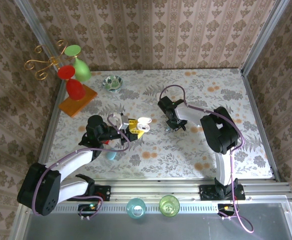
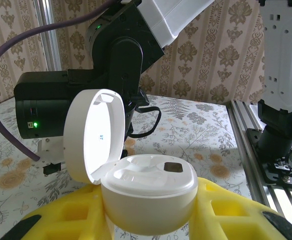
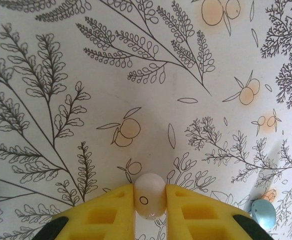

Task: Insert wireless bluetooth earbuds into charging case

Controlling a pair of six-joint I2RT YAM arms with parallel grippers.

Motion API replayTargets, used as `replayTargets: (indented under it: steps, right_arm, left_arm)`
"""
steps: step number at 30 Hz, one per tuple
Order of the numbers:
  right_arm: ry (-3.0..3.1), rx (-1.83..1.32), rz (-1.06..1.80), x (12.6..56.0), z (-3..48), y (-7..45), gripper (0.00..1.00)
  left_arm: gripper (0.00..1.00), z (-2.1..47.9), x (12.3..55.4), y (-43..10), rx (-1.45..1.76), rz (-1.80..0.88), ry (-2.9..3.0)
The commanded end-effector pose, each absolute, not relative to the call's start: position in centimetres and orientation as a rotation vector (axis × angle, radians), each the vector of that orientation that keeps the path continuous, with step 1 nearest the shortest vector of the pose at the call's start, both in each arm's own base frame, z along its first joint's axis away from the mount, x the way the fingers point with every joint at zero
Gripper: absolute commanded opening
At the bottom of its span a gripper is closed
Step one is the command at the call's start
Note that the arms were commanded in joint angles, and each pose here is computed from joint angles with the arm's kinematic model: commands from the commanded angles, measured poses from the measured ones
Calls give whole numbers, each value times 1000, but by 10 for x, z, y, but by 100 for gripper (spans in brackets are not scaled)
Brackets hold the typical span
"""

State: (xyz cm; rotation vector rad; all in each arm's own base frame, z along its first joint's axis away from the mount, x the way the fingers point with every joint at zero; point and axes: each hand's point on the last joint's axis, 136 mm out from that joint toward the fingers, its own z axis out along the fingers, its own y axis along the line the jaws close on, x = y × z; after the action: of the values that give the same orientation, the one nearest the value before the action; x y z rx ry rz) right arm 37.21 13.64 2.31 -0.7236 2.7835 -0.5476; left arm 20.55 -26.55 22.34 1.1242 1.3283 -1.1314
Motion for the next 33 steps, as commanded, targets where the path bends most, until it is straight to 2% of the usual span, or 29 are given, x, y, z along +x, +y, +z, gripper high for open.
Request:
replayTargets:
  steps: [1, 8, 14, 19, 23, 33]
  right_arm:
    - [2781, -704, -569, 370, 35, 134, 20]
    - [2708, -571, -218, 364, 91, 156, 21]
    - [2649, -415, 263, 351, 146, 185, 21]
    - [2677, -176, 631, 342, 174, 195, 20]
    - [2675, -105, 791, 333, 186, 205, 19]
    - [2452, -240, 1241, 314, 244, 248, 19]
  left_arm:
    - [16, 231, 204, -264, 1140, -1110, 1288]
    - [16, 228, 212, -263, 1119, -1066, 1291]
    - [16, 231, 221, -265, 1086, -1079, 1279]
    - [16, 231, 224, -268, 1073, -1101, 1265]
    - [16, 231, 226, -268, 1070, -1099, 1265]
    - [16, 230, 229, -271, 1065, -1117, 1258]
